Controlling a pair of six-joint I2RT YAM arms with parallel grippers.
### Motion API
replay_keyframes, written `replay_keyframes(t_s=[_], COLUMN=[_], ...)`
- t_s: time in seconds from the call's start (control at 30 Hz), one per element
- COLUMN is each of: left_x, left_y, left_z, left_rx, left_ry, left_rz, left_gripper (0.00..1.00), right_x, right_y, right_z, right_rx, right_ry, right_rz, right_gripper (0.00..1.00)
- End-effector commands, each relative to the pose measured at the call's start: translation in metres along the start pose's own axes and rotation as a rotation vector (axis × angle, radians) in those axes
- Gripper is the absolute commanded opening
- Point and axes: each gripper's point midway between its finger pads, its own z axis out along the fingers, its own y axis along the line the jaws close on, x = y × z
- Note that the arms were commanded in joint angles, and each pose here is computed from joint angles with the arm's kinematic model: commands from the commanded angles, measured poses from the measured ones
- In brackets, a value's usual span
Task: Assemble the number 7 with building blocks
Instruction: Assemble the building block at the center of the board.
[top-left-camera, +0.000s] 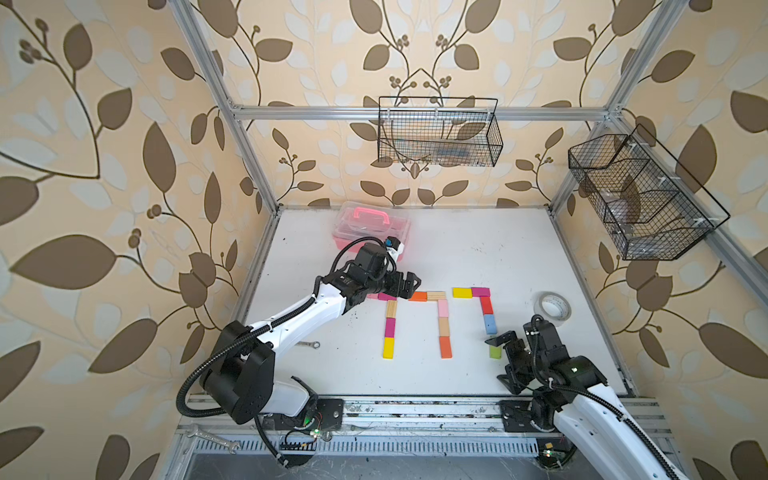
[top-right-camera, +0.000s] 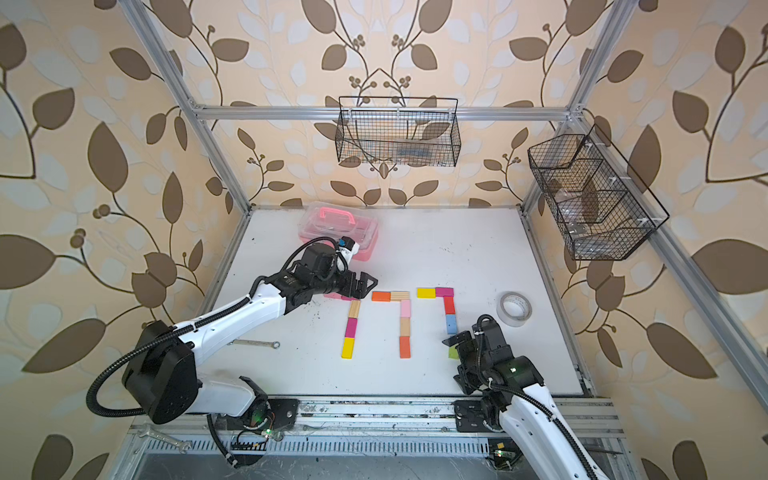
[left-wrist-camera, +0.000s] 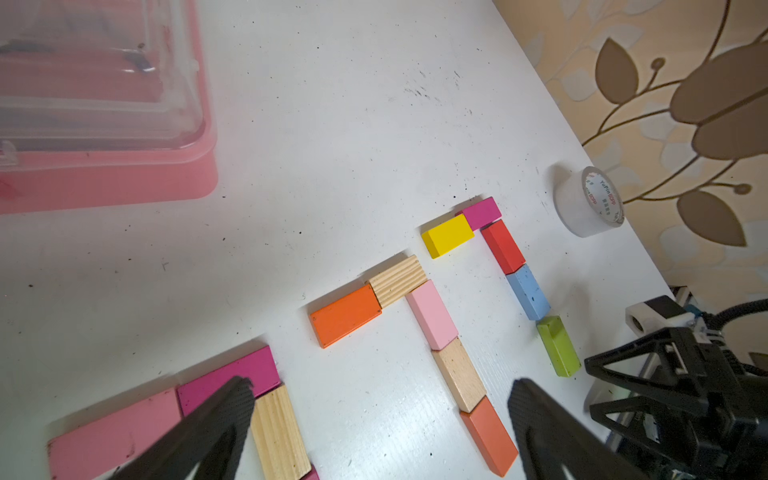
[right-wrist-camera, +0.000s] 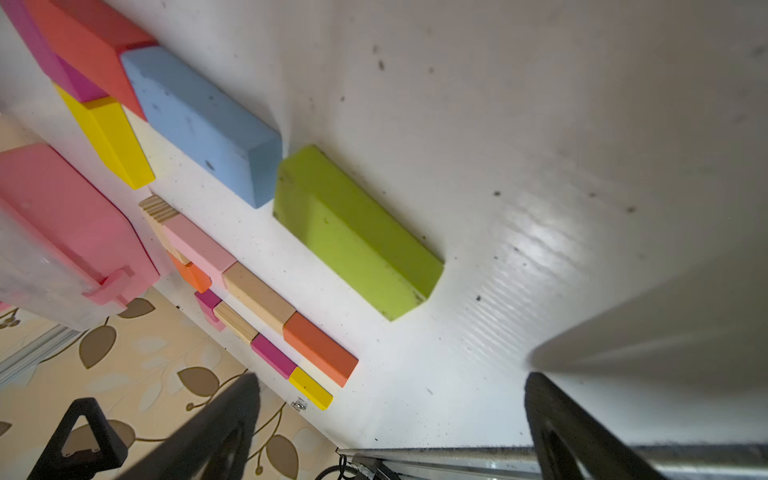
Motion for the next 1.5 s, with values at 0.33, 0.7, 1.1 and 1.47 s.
replay_keyframes(t_s=[0.33,0.7,1.1,1.47], left_x=[-0.01,-0.01,-0.011,-0.012], left_y=[-0.009,-0.009,-0.009,-0.011], left_z=[-0.002,-0.003,-0.001,0.0], left_rx=[0.036,0.036,0.039,0.044], left_ry=[-0.033,-0.034,-0.032,-0.031], left_rz=[0.0,-0.003,-0.005,-0.009], left_gripper=[0.99,0.99,0.99,0.99], right_x=[-0.005,-0.006,-0.006,-0.015], right_y=[-0.019,-0.023,-0.026,-0.025], right_z=[0.009,0.015,0.017,0.018], right_rx=[0.032,0.035,0.04,0.014], right_ry=[-0.016,-0.012,-0.009,-0.039], right_rz=[0.124,0.126,0.131,0.152], right_gripper=[1.0,1.0,1.0,1.0])
